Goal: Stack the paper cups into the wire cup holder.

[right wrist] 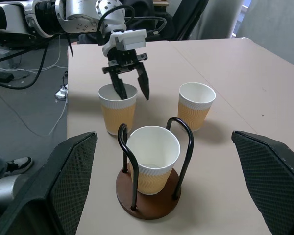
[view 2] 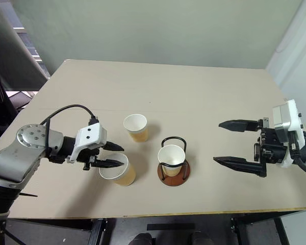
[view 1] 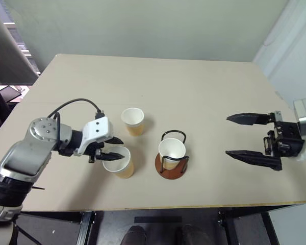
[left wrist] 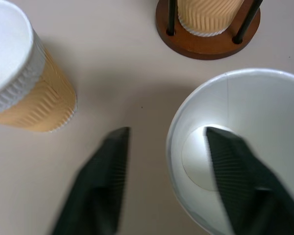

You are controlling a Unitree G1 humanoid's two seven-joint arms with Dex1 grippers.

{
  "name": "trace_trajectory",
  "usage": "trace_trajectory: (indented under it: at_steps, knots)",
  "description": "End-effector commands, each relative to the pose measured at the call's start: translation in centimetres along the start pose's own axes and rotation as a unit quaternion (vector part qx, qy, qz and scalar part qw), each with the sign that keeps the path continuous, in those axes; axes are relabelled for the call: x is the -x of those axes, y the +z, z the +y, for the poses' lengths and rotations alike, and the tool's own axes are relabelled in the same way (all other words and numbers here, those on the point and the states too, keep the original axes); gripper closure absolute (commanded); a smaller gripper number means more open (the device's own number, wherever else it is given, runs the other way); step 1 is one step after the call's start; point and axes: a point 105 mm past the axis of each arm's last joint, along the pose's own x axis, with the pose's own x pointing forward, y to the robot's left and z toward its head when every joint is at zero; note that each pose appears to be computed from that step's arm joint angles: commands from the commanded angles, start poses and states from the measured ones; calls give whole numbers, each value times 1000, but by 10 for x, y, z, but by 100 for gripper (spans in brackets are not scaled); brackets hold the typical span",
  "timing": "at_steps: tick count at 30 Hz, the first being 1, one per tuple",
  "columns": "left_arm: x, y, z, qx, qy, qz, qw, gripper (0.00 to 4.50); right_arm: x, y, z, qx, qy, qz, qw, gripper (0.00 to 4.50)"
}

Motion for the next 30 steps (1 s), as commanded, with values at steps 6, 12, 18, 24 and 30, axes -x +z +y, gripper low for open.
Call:
trace_trajectory:
  at_steps: [6,12,18,24,30]
  knots:
    - [13,22,-10,-18,-49,-44,998,449,12,7,13,3,18,17,1000,0]
    - [32,74,-10,-55,-86,-158,982,449,12,9,9,9,5,14,1000,0]
    - [64,140,15,-150,-58,-246,956,449,12,8,6,17,-4,19,1000,0]
    - [49,173,7,-220,-138,-266,928,449,13,7,2,25,-12,26,999,0]
    - [11,172,1,-255,-193,-213,923,449,16,7,2,30,-23,35,999,0]
